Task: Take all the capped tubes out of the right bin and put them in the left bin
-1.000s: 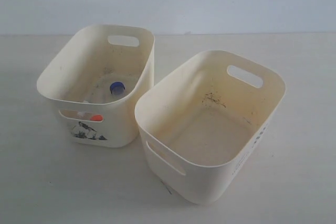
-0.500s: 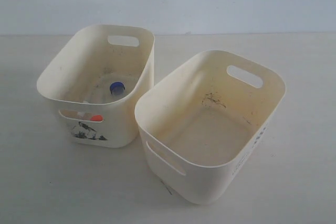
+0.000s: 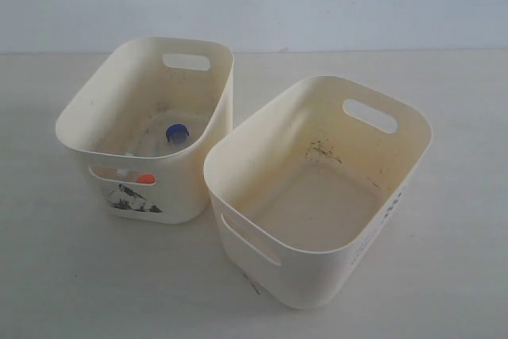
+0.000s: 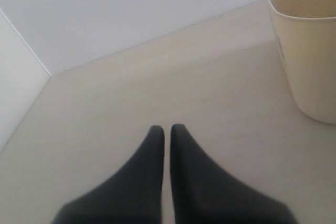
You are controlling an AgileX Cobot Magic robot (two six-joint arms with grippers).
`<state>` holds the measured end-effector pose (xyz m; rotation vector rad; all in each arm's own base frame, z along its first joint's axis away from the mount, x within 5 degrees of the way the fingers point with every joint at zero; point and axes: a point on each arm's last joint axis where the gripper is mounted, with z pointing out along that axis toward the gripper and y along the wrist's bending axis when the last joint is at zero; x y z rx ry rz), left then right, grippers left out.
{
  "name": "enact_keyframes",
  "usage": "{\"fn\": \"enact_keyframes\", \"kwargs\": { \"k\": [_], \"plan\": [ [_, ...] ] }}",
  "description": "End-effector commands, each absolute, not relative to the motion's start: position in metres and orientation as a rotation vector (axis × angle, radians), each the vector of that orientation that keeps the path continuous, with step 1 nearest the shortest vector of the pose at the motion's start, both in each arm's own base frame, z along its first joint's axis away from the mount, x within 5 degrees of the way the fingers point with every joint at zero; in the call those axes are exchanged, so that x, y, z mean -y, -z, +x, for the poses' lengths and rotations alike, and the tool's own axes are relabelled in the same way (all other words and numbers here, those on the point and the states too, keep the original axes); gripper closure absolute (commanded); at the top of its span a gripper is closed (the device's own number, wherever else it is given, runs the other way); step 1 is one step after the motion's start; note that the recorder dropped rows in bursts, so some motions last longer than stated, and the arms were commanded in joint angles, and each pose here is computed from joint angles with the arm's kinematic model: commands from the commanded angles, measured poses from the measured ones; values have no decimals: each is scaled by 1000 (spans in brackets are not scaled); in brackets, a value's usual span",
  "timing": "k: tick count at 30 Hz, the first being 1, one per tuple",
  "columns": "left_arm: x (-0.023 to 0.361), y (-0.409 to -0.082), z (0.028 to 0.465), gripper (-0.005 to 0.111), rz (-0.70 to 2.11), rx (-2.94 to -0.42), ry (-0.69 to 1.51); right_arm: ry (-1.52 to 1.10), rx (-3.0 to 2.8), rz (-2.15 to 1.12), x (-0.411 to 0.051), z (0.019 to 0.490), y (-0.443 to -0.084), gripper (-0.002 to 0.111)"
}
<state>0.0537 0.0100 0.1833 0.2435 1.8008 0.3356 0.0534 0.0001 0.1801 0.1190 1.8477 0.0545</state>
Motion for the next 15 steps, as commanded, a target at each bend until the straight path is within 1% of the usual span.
{"fn": "enact_keyframes", "kwargs": {
  "k": [1,15],
  "plan": [
    [-10,-185,54,102,237,-1793,-322,-44,-1831,140,1,53,-181,109],
    [-10,-185,54,102,237,-1793,-322,-81,-1828,98,-1,53,-182,109]
  ]
}}
